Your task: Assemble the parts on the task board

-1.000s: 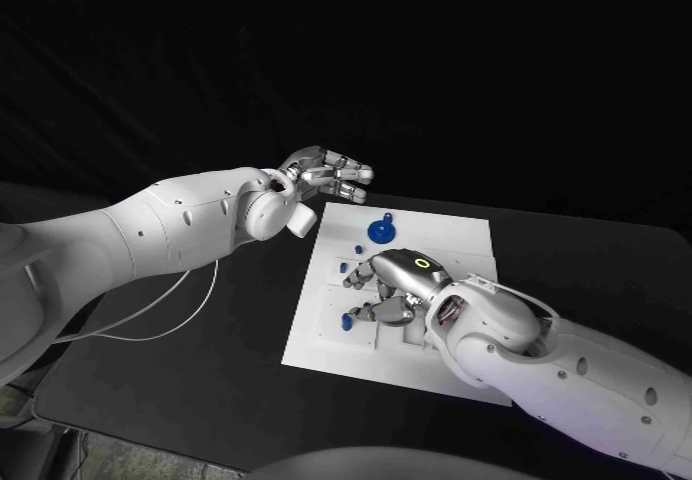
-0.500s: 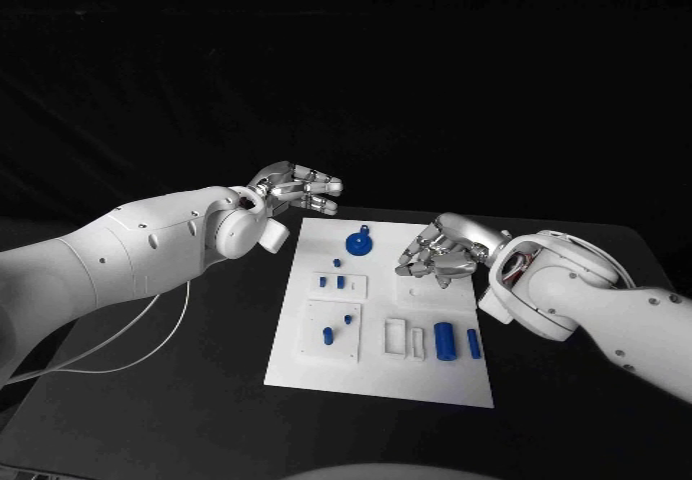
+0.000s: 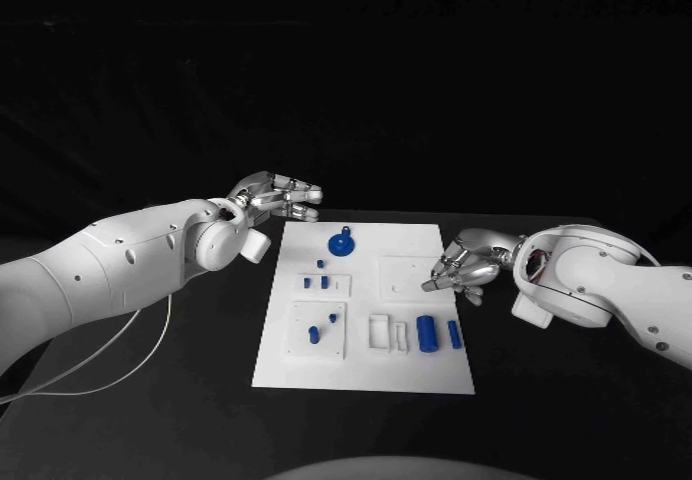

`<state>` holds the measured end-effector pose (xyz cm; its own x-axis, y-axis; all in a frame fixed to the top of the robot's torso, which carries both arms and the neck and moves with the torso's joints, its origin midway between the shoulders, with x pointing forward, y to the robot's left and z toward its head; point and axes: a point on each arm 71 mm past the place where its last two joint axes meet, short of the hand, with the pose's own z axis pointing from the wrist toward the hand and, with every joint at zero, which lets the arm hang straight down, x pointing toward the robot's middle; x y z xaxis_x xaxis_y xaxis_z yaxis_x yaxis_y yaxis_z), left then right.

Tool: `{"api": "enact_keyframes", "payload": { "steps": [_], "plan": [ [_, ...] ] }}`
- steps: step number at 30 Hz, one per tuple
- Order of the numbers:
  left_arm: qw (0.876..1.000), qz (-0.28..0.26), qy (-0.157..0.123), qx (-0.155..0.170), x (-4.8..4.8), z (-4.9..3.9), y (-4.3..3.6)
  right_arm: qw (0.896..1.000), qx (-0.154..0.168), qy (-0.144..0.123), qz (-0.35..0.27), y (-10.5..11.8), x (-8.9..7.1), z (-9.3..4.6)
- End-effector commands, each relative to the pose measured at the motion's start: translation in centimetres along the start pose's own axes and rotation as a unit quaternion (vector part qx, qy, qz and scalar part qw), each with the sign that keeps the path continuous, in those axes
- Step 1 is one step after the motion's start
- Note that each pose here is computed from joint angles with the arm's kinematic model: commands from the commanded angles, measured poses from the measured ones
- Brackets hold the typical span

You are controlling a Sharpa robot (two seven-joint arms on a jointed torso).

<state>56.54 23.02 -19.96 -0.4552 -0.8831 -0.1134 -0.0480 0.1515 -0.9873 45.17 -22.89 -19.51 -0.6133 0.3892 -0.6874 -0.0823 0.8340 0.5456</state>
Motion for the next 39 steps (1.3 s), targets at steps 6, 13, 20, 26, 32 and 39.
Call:
{"api": "enact_keyframes", "payload": {
  "steps": [6, 13, 20, 26, 32, 39],
  "plan": [
    [1.0, -0.008, -0.001, 0.006, 0.01, -0.98, 0.71, 0.991, 0.111, 0.069, -0.016, -2.5, 2.6, -0.4],
    [1.0, -0.013, 0.002, -0.001, 0.04, -1.94, 1.48, 0.984, 0.149, 0.09, -0.019, -3.3, 4.1, -0.5],
    [1.0, -0.015, 0.004, -0.004, 0.16, -2.36, 1.79, 0.982, 0.156, 0.106, -0.022, -3.2, 5.6, -0.3],
    [1.0, -0.015, 0.006, -0.006, 0.18, -2.46, 1.91, 0.982, 0.155, 0.106, -0.019, -2.8, 6.4, 0.1],
    [1.0, -0.016, 0.006, -0.008, 0.15, -2.53, 1.98, 0.984, 0.152, 0.091, -0.022, -2.2, 6.8, 0.4],
    [1.0, -0.016, 0.009, -0.009, 0.29, -2.5, 2.01, 0.983, 0.155, 0.088, -0.043, -1.9, 7.1, 0.5]
  ]
}}
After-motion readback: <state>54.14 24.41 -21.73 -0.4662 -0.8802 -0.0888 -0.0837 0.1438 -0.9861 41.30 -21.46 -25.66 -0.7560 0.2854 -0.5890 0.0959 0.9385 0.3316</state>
